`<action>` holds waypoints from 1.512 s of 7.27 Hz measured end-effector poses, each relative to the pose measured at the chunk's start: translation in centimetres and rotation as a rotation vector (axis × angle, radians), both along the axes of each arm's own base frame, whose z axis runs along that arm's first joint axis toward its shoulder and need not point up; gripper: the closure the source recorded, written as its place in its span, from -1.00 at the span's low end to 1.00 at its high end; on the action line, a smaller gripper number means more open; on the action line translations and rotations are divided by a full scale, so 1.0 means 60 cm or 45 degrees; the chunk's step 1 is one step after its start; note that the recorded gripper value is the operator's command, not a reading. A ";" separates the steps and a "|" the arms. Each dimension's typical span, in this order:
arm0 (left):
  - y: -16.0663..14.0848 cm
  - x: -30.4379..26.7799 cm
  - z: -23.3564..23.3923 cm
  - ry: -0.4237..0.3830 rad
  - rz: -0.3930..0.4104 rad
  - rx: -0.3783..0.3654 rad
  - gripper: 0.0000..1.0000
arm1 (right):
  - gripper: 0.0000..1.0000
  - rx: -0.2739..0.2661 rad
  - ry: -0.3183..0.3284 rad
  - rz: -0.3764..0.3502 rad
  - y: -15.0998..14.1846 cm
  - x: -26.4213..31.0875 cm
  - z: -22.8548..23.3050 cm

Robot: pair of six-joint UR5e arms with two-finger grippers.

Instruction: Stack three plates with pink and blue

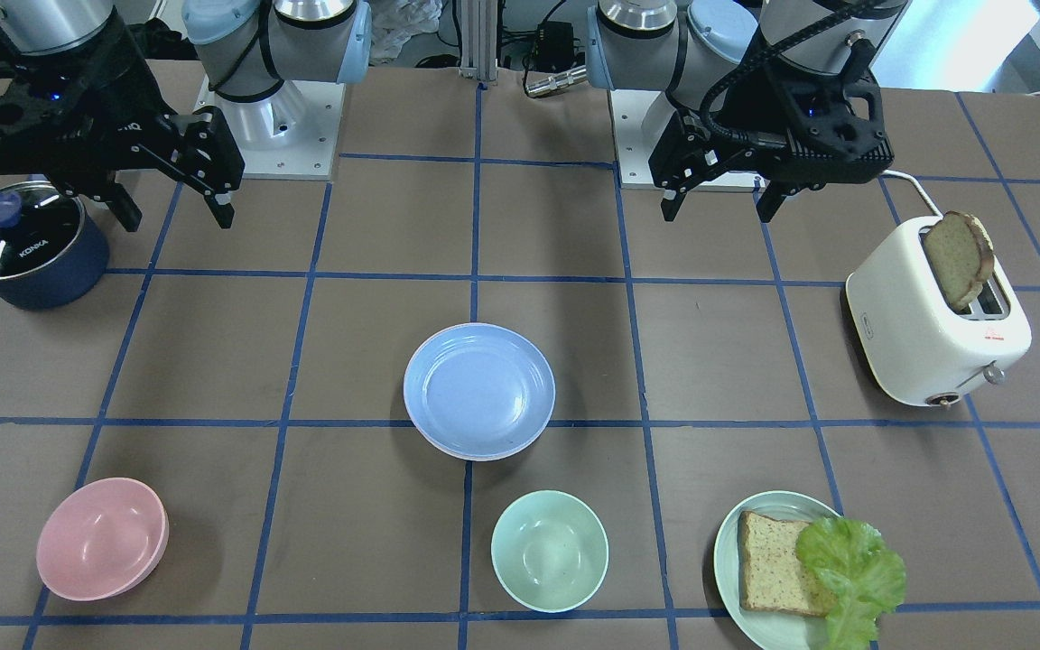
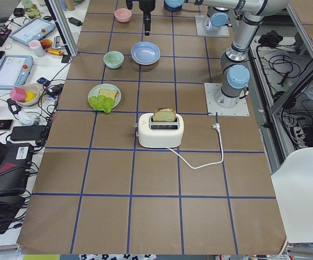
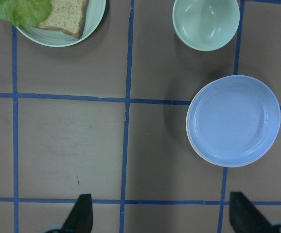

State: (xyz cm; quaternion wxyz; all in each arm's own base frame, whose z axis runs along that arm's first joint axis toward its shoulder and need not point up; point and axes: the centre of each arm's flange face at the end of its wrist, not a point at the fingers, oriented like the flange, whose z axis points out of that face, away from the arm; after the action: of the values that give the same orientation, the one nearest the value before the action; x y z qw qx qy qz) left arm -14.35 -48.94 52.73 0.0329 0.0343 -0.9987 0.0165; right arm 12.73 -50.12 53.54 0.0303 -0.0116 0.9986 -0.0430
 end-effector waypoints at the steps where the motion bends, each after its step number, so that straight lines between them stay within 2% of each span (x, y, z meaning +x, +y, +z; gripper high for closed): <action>1: 0.001 0.000 -0.001 0.003 0.000 0.001 -1.00 | -0.65 0.002 -0.001 0.013 -0.001 0.016 -0.001; 6: 0.001 0.001 0.000 0.003 0.001 0.001 -1.00 | -0.66 0.026 0.049 0.039 -0.003 0.028 -0.001; 9: 0.002 0.001 0.000 0.002 0.002 0.000 -1.00 | -0.90 0.052 0.059 0.074 0.002 0.027 -0.004; 11: 0.002 0.001 0.000 0.003 0.002 0.000 -1.00 | -0.98 0.052 0.057 0.111 0.004 0.028 -0.004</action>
State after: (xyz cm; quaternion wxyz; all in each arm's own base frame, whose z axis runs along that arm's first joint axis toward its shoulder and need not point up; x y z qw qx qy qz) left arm -14.30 -48.85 52.76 0.0340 0.0350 -0.9987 0.0165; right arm 14.41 -49.90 53.32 0.0101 -0.0553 0.9982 -0.0208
